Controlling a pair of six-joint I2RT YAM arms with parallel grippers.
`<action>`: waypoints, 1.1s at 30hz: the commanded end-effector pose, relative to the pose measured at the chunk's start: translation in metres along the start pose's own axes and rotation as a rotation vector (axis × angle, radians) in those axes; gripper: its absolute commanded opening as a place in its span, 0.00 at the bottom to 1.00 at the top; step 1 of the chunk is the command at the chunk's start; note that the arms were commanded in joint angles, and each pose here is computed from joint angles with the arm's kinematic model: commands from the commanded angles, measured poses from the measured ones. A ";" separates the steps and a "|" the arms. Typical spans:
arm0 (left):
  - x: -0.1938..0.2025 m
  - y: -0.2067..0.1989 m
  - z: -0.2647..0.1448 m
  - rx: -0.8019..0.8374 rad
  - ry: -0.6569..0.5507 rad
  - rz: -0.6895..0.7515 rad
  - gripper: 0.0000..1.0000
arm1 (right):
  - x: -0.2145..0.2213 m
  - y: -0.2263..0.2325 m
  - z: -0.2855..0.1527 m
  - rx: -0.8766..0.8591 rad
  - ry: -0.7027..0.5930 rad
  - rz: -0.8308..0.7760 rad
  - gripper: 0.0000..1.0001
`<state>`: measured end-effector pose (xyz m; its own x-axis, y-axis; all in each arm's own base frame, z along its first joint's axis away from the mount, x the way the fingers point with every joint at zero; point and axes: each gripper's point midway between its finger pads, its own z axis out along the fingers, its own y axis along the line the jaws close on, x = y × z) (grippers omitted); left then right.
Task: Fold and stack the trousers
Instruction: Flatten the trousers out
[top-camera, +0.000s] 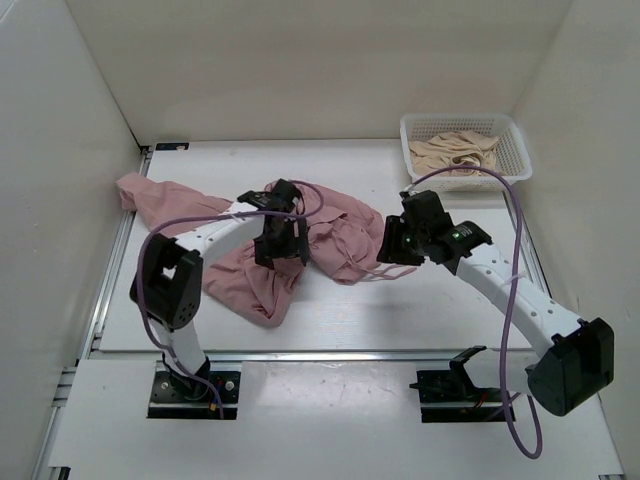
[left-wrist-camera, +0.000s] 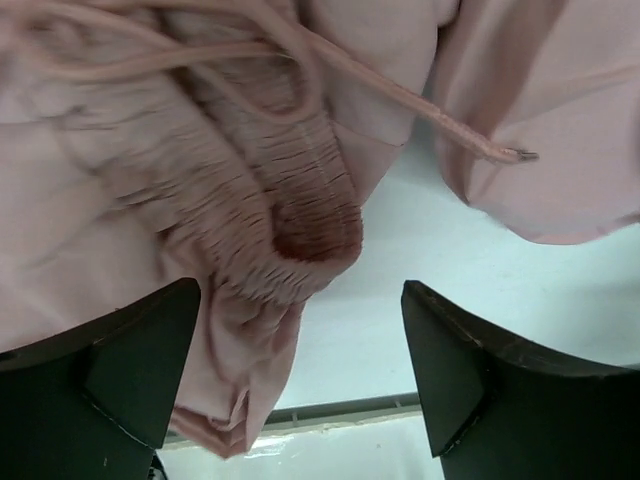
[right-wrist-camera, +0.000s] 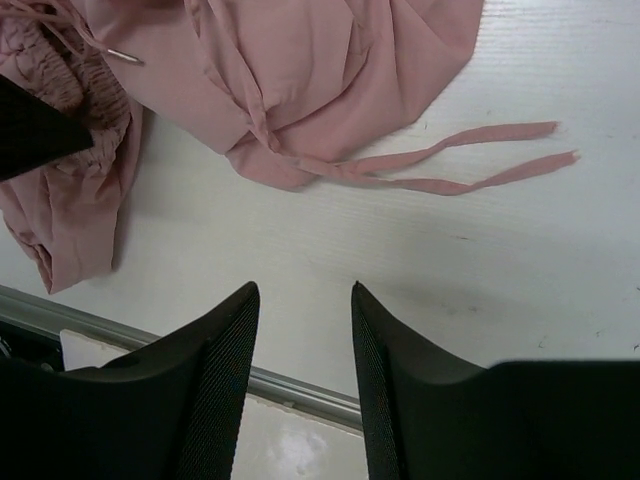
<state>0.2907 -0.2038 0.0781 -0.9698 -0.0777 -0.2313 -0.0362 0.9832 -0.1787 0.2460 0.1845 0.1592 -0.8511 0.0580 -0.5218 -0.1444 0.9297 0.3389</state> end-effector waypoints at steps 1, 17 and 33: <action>-0.001 -0.016 0.014 -0.036 -0.023 0.049 0.94 | -0.001 0.004 -0.011 -0.024 -0.022 0.009 0.48; -0.106 0.002 -0.160 -0.246 -0.435 0.031 0.10 | -0.040 0.009 -0.029 -0.011 -0.129 -0.042 0.48; -0.020 -0.291 -0.181 0.684 -0.251 0.540 0.22 | -0.062 -0.101 -0.144 0.240 -0.456 0.225 0.91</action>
<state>0.3174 -0.3877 0.3727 -0.6451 0.0696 -0.7609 0.5519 0.7311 -0.4010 0.2651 0.0434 0.3036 -0.4555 0.3669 -0.8111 0.1206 0.9281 0.3522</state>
